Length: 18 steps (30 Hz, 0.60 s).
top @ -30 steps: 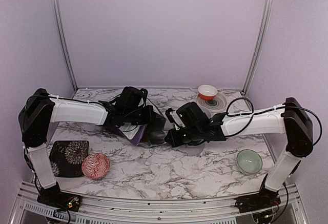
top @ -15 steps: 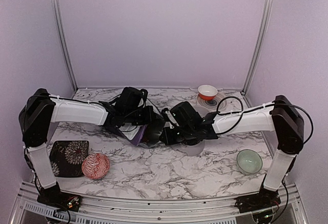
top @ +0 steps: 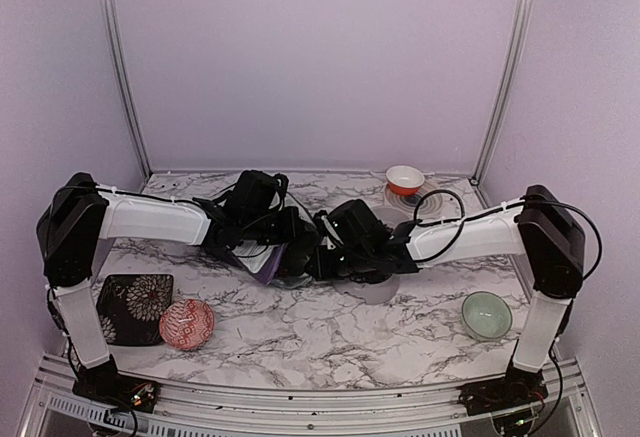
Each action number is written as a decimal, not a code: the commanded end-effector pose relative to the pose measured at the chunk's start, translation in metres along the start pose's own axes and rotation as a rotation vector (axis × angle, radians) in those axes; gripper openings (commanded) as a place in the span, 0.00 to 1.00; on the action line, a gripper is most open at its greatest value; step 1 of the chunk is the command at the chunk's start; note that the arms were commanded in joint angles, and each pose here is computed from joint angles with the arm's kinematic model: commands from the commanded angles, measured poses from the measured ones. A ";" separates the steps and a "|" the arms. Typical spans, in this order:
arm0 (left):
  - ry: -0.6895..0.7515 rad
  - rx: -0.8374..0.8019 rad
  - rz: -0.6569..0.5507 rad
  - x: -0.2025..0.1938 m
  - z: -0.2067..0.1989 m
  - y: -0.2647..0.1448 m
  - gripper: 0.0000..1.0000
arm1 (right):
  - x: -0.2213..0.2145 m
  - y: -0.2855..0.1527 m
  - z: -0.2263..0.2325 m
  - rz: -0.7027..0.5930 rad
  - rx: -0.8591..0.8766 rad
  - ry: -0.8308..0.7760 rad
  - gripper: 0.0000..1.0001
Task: Serve the pet food
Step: Collect the pet food from the pet food bag.
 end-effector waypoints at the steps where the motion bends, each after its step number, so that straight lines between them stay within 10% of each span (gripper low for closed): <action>1: -0.005 -0.052 -0.009 0.002 -0.007 0.000 0.00 | -0.031 0.017 -0.029 0.129 -0.134 0.058 0.00; 18: -0.015 -0.047 -0.008 -0.001 -0.006 -0.005 0.00 | -0.039 0.031 -0.035 0.124 -0.009 0.104 0.00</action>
Point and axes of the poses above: each gripper's point midway between its finger pads, its own y axis out along the fingers, its own z axis along the line the jaws close on, x = y × z, the point moved 7 cm from there along -y, back along the fingers, and after that the axes turned 7 degrees about y, right-handed, at the moved point
